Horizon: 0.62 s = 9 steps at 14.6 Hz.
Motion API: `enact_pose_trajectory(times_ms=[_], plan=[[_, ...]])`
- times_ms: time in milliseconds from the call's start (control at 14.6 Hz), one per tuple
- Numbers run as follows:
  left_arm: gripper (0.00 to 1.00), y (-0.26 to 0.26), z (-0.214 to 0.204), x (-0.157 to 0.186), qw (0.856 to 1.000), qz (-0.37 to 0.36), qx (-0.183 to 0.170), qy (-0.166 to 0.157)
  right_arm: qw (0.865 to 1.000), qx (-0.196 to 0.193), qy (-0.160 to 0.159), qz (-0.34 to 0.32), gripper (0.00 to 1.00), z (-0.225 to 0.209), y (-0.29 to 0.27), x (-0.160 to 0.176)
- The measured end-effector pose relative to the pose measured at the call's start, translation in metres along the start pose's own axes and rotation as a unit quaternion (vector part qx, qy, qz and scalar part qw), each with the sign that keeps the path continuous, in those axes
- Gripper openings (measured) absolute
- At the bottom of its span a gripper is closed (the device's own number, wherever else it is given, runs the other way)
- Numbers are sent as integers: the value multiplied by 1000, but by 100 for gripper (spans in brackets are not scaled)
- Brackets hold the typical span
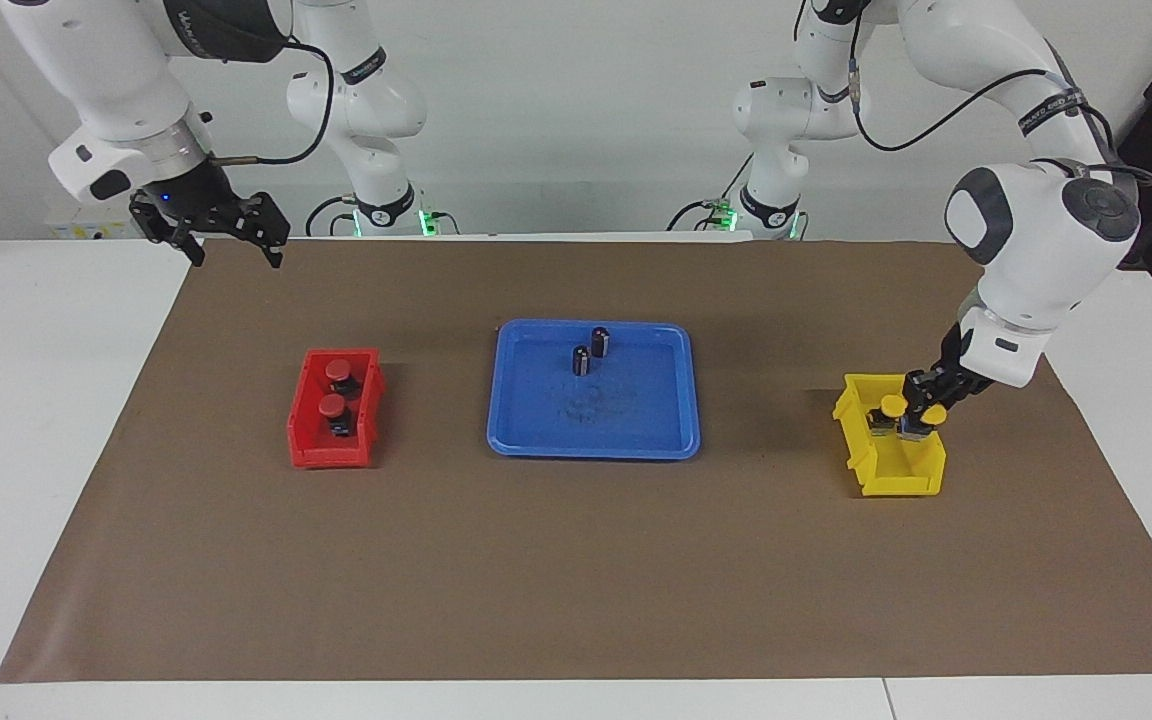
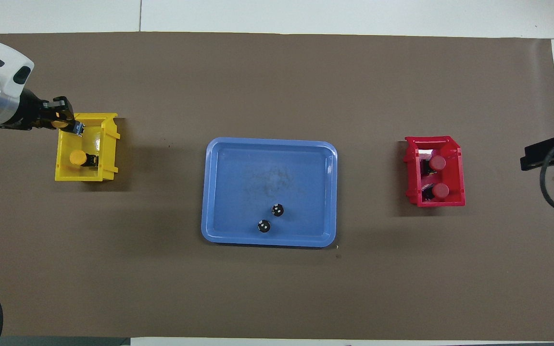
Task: Sort red and yellow buttons by color
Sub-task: 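Carry the yellow button with the left gripper to the yellow bin, then lower the yellow button into the yellow bin and open the left gripper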
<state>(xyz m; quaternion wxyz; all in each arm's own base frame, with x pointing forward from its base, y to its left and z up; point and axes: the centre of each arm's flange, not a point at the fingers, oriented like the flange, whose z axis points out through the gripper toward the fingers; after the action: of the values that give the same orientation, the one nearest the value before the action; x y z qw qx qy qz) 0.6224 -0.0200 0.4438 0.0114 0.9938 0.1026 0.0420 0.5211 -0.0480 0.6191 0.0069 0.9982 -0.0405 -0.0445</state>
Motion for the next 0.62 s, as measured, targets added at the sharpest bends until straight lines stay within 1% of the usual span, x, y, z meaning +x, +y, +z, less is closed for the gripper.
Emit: enact_pose_trajectory(times_ms=[206, 618], plan=[[41, 4, 20, -5, 1000, -18, -4, 11, 1000, 0, 0, 1, 100, 0, 2, 0], [41, 3, 53, -7, 1000, -22, -2, 11, 1000, 0, 13, -4, 100, -2, -4, 3]])
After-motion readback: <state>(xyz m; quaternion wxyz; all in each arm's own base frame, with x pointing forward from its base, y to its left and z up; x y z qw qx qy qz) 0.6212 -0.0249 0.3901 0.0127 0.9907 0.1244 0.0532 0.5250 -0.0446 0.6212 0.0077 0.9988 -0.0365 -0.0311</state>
